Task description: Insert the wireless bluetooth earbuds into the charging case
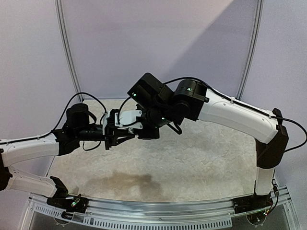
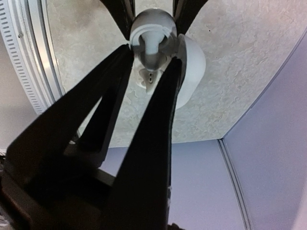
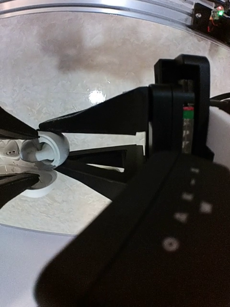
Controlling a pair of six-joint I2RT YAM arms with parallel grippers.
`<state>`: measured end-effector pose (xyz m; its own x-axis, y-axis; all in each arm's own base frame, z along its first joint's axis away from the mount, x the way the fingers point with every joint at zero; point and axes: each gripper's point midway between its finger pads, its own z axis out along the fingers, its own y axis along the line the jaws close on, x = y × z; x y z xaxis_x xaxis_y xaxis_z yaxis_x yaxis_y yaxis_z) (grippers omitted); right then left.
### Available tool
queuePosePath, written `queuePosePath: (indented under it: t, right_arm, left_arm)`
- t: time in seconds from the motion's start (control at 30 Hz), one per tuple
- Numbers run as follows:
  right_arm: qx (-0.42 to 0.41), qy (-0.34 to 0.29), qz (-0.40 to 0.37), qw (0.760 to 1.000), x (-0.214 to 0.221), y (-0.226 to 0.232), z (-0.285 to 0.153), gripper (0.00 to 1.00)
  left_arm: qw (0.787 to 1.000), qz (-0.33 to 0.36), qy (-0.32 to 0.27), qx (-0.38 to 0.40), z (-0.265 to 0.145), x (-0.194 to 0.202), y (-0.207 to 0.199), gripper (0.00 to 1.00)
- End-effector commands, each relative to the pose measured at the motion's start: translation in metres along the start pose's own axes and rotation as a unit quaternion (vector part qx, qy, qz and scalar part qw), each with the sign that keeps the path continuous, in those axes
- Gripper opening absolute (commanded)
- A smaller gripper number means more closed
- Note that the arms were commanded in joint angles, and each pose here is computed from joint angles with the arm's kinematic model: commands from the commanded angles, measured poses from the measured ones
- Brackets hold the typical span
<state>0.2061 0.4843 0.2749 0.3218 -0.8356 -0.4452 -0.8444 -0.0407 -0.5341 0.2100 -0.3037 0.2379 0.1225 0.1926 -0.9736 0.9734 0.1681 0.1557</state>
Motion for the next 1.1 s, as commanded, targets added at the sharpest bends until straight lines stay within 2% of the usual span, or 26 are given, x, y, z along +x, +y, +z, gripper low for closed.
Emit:
queuePosePath:
  t: [0.0, 0.1, 0.23, 0.3, 0.37, 0.43, 0.5, 0.57, 0.7, 0.77, 0.8, 0.83, 0.9, 0.93, 0.97, 1.0, 1.07]
  right_arm:
    - [0.015, 0.012, 0.003, 1.0, 0.002, -0.004, 0.0, 0.27]
    - [0.027, -0.014, 0.021, 0.999, -0.008, -0.013, -0.015, 0.27]
    - [0.034, -0.088, 0.06, 0.994, -0.031, -0.025, -0.048, 0.28]
    - [0.031, -0.13, 0.08, 0.988, -0.041, -0.027, -0.065, 0.32]
    - [0.036, -0.171, 0.099, 0.98, -0.047, -0.031, -0.086, 0.34]
    - [0.056, -0.2, 0.126, 0.97, -0.047, -0.04, -0.106, 0.35]
    - [0.082, -0.21, 0.148, 0.963, -0.042, -0.046, -0.113, 0.35]
    - [0.111, -0.212, 0.169, 0.956, -0.034, -0.054, -0.119, 0.36]
    - [0.143, -0.193, 0.197, 0.95, -0.019, -0.062, -0.117, 0.36]
    - [0.149, -0.188, 0.203, 0.949, -0.015, -0.062, -0.117, 0.36]
    - [0.153, -0.184, 0.206, 0.949, -0.013, -0.063, -0.116, 0.36]
    - [0.159, -0.18, 0.211, 0.948, -0.01, -0.066, -0.116, 0.36]
    - [0.174, -0.167, 0.238, 0.941, 0.003, -0.077, -0.114, 0.37]
    - [0.18, -0.16, 0.261, 0.935, 0.012, -0.084, -0.111, 0.37]
    - [0.19, -0.151, 0.283, 0.928, 0.023, -0.091, -0.108, 0.37]
    - [0.198, -0.144, 0.314, 0.918, 0.035, -0.096, -0.104, 0.38]
    - [0.216, -0.119, 0.355, 0.902, 0.06, -0.103, -0.097, 0.41]
  left_arm:
    - [0.999, 0.018, -0.026, 0.007, 0.0, -0.021, -0.002, 0.0]
    - [1.0, 0.005, -0.022, 0.0, 0.0, -0.018, -0.001, 0.0]
    - [0.999, 0.004, 0.006, -0.039, 0.0, -0.001, 0.011, 0.0]
    - [0.995, 0.047, 0.036, -0.084, -0.003, 0.012, 0.025, 0.0]
    - [0.978, 0.141, 0.078, -0.135, -0.009, 0.024, 0.043, 0.0]
    - [0.938, 0.273, 0.128, -0.173, -0.016, 0.033, 0.062, 0.0]
    - [0.874, 0.406, 0.16, -0.213, -0.023, 0.027, 0.081, 0.0]
    - [0.817, 0.491, 0.173, -0.249, -0.029, 0.01, 0.098, 0.0]
    - [0.761, 0.563, 0.18, -0.269, -0.035, -0.011, 0.107, 0.0]
    - [0.746, 0.585, 0.179, -0.263, -0.034, -0.009, 0.104, 0.0]
    - [0.753, 0.575, 0.178, -0.267, -0.034, -0.01, 0.104, 0.0]
    - [0.772, 0.545, 0.179, -0.273, -0.036, -0.01, 0.107, 0.0]
    - [0.846, 0.403, 0.199, -0.287, -0.04, -0.003, 0.119, 0.0]
    - [0.876, 0.316, 0.212, -0.296, -0.044, -0.002, 0.129, 0.0]
    - [0.901, 0.233, 0.231, -0.285, -0.045, 0.017, 0.128, 0.0]
    - [0.919, 0.169, 0.25, -0.255, -0.042, 0.038, 0.116, 0.0]
    - [0.938, 0.056, 0.293, -0.177, -0.042, 0.077, 0.078, 0.0]
